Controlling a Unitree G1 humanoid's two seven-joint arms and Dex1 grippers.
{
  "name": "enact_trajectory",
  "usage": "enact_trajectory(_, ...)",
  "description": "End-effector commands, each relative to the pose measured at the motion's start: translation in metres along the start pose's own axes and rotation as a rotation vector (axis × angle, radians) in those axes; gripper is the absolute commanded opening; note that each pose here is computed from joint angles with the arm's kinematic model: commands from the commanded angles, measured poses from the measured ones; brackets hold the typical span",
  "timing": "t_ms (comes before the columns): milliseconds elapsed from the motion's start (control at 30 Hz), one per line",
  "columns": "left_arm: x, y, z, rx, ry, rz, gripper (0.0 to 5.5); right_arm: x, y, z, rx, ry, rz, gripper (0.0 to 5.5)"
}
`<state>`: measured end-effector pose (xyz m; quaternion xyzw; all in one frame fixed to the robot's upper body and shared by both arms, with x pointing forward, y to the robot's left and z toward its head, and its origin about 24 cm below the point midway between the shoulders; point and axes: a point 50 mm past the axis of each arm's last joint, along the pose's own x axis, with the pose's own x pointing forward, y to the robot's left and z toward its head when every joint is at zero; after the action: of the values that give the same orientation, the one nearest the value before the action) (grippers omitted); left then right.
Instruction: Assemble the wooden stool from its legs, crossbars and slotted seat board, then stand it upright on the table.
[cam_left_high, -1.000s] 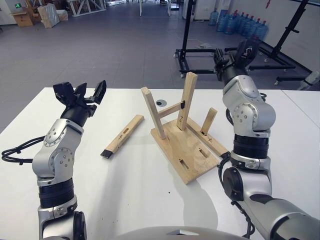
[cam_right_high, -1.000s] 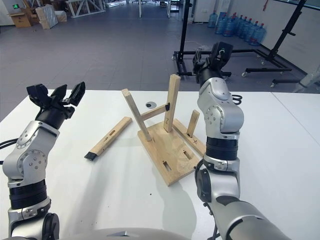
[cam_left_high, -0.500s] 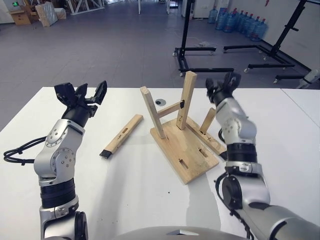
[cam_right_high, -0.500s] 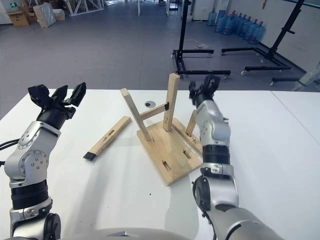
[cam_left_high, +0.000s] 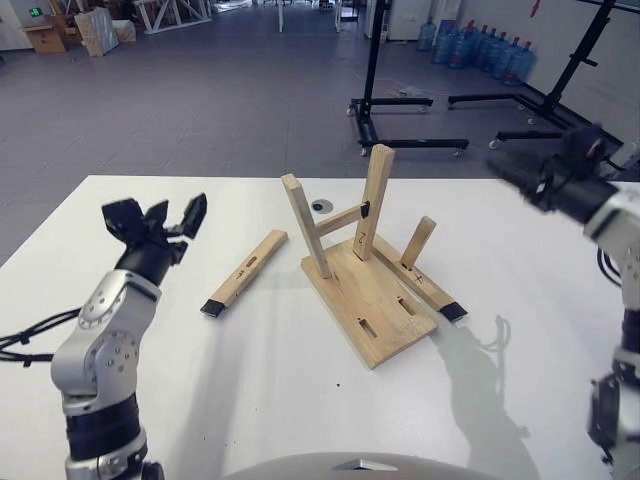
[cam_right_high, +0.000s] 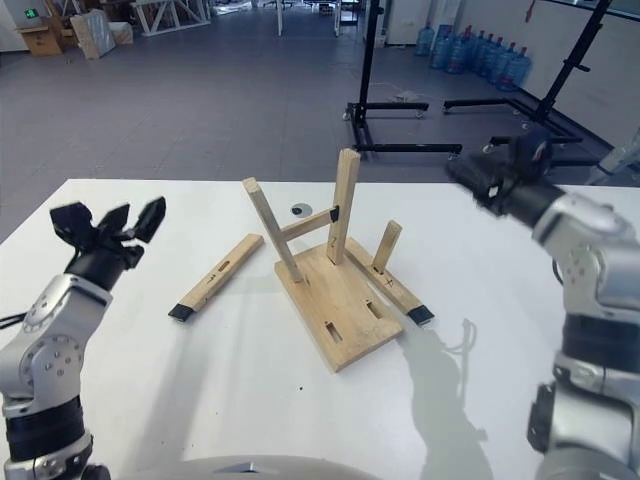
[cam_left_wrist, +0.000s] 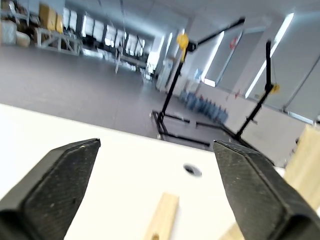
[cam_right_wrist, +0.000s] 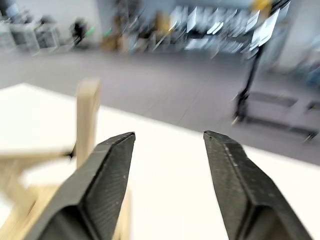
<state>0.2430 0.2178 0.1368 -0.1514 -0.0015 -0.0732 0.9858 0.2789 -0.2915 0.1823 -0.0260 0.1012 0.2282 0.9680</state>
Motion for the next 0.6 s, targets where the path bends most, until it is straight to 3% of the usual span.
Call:
enact_trajectory(33, -0.002, -0.008, -0.017, 0.065, 0.113, 0.009, 4.61, 0.005, 0.007, -0.051, 0.042, 0.156, 0.03, 3.2)
enact_trajectory(200, -0.003, -0.019, -0.025, 0.087, 0.166, -0.026, 5.38, 0.026, 0.017, -0.079, 0.036, 0.219, 0.055, 4.12)
enact_trajectory(467, -0.006, -0.017, -0.029, 0.084, 0.195, -0.009, 5.4, 0.028, 0.023, -0.102, -0.028, 0.353, 0.138, 5.38)
enact_trajectory(600, -0.002, -0.017, -0.028, 0.057, 0.179, 0.004, 5.4, 0.031, 0.018, -0.104, -0.043, 0.373, 0.135, 5.38)
